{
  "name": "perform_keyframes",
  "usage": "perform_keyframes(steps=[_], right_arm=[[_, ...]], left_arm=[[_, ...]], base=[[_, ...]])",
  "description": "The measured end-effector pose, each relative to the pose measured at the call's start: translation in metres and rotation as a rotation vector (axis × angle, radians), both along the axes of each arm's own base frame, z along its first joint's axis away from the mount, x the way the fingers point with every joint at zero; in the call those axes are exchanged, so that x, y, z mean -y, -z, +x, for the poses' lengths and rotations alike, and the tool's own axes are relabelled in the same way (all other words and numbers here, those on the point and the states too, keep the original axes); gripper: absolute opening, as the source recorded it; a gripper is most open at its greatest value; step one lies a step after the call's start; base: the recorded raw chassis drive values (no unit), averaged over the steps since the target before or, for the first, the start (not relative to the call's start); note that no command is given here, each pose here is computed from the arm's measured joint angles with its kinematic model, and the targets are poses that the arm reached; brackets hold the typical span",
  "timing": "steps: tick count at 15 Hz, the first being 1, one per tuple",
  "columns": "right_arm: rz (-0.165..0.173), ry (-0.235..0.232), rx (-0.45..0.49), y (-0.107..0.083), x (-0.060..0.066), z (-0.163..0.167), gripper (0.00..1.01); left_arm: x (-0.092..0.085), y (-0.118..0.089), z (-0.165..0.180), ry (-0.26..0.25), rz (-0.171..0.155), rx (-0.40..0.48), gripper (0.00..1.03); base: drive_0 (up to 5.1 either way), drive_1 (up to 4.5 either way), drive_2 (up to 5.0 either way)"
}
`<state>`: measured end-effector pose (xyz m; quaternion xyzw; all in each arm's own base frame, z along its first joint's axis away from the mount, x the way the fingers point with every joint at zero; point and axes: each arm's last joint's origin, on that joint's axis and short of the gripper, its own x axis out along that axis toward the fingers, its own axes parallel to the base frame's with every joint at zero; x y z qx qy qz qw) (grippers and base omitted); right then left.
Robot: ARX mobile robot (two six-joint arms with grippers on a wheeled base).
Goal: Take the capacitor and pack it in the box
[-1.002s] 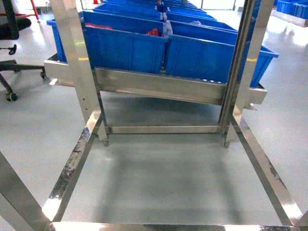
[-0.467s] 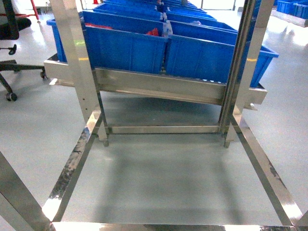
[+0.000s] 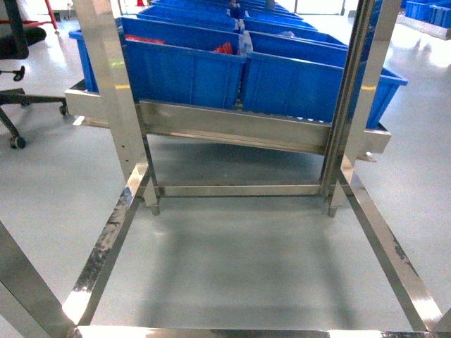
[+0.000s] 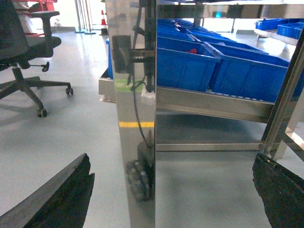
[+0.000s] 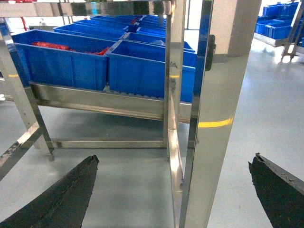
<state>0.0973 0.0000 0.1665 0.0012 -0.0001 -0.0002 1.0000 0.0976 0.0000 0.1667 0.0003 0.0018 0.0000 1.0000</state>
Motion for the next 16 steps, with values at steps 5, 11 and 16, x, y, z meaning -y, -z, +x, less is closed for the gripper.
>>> perform_keyframes(steps=[5,11,16], right_arm=[[-0.002,-0.002,0.002,-0.0002,0.0,0.0,0.98],[0.0,0.0,0.002,-0.0001,0.0,0.0,0.98],[0.0,0.0,0.001,-0.0001,0.0,0.0,0.98]], left_arm=[[-0.0001,-0.0002,0.0,-0.002,0.0,0.002,0.98],[0.0,-0.0001,0.0,0.0,0.0,0.001,0.98],[0.0,-0.0001,0.0,0.0,0.0,0.001,0.98]], base=[[0.0,0.0,0.0],[0.0,0.0,0.0],[0.0,0.0,0.0]])
